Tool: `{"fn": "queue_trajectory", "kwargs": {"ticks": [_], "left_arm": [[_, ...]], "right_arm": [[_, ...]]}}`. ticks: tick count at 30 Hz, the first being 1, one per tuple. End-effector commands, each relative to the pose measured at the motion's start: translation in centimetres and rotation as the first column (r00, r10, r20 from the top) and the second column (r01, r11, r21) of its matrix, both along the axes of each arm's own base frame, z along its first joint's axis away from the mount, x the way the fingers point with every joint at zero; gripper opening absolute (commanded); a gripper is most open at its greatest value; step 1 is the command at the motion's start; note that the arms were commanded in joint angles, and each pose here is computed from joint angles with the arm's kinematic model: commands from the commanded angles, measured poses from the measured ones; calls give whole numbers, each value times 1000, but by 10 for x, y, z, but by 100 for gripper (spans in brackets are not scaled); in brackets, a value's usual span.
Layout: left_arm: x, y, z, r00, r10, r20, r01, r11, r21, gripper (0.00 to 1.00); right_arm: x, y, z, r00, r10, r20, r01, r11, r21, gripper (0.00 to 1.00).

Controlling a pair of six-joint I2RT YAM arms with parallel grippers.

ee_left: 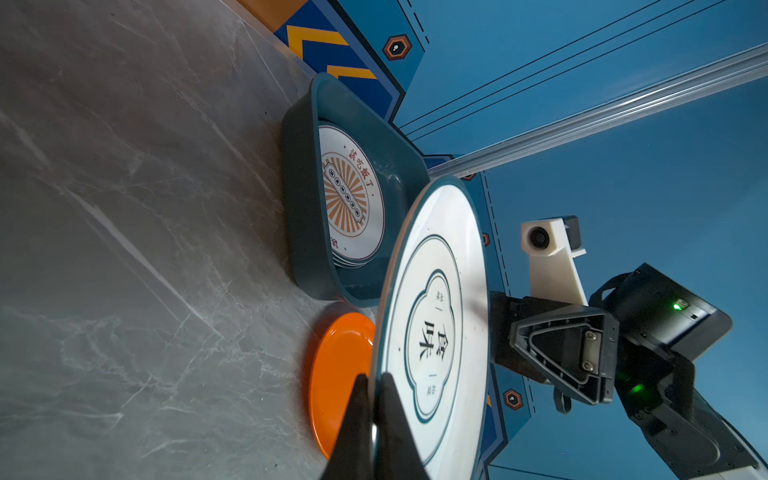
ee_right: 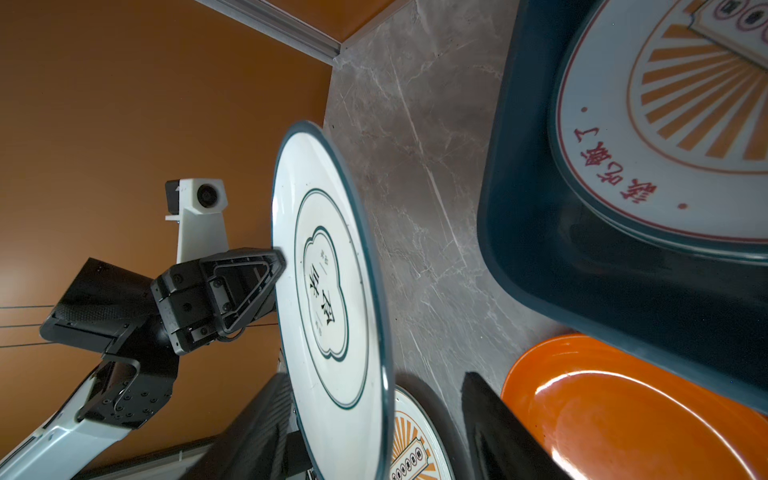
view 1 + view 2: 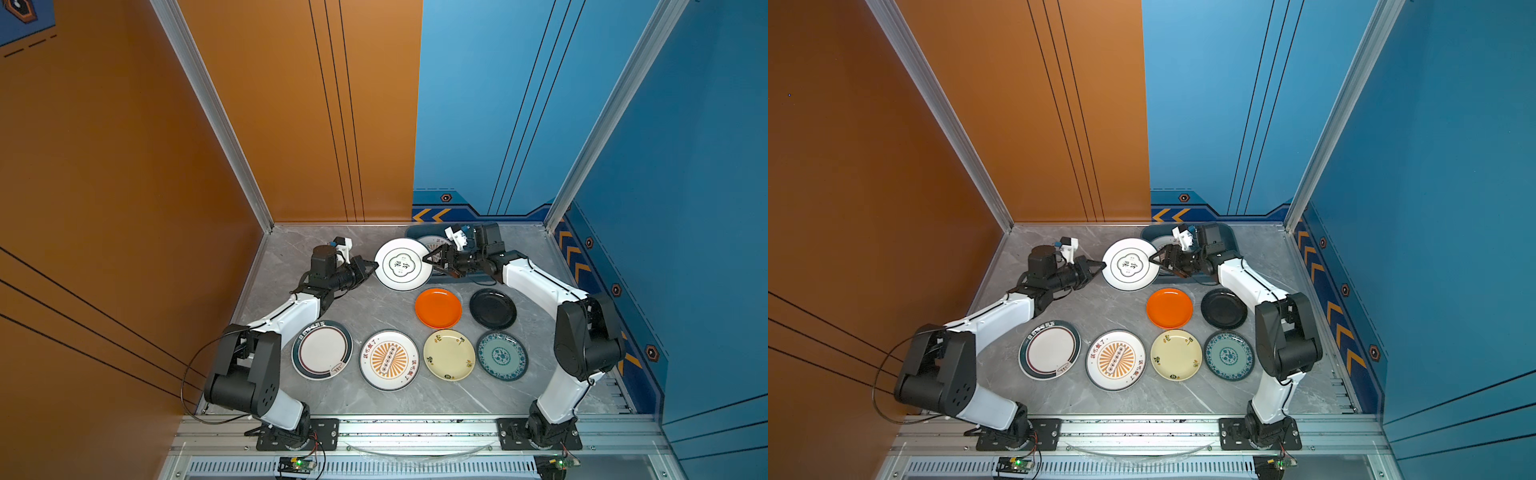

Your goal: Place the plates into the plastic bin on the countertop

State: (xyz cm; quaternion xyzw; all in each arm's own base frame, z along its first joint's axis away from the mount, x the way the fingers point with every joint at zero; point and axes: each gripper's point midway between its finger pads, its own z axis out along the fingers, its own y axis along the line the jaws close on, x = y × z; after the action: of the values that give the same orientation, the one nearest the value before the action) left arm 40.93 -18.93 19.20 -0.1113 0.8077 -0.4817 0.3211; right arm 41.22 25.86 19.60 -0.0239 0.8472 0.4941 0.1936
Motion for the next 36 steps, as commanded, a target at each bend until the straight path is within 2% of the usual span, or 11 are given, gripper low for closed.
{"fn": "queue_trajectory", "kwargs": {"ticks": [1,7,12,19,22,24,27,31,33,35,36], "left_arm": [[3,-16,11,998,-55,39,55,998,-3,0],[5,-28,9,996,-78,38,78,997,2,0],[5,-34,7,995,-96,35,96,995,7,0],[6,-35,5,995,-96,29,95,995,23,0],[4,-34,5,995,-98,29,97,995,37,5],[3,-32,5,995,-95,27,93,994,55,15],[-1,-26,5,996,-83,24,80,992,97,32],[-11,-11,2,999,-49,18,44,978,203,53],[-18,0,1,1000,-22,18,17,967,254,66],[-25,14,-2,1000,19,22,-24,953,302,87],[-28,20,-4,999,38,25,-44,947,317,94]], "right_arm": [[-2,11,-6,1000,18,-12,-18,999,40,63],[-3,17,-11,999,33,-27,-32,998,57,46],[-6,17,-14,999,38,-37,-36,997,62,28],[-9,15,-17,998,37,-41,-34,997,69,12],[-8,10,-16,999,19,-34,-17,998,58,4],[-6,5,-15,1000,3,-27,-2,999,44,0],[-3,-3,-10,1000,-22,-8,22,1000,15,0],[6,-20,-4,998,-70,12,70,997,-16,0],[11,-32,-2,995,-98,17,99,995,-33,0],[17,-46,-1,991,-132,23,133,989,-62,0],[20,-52,-3,988,-150,24,152,985,-79,0]]}}
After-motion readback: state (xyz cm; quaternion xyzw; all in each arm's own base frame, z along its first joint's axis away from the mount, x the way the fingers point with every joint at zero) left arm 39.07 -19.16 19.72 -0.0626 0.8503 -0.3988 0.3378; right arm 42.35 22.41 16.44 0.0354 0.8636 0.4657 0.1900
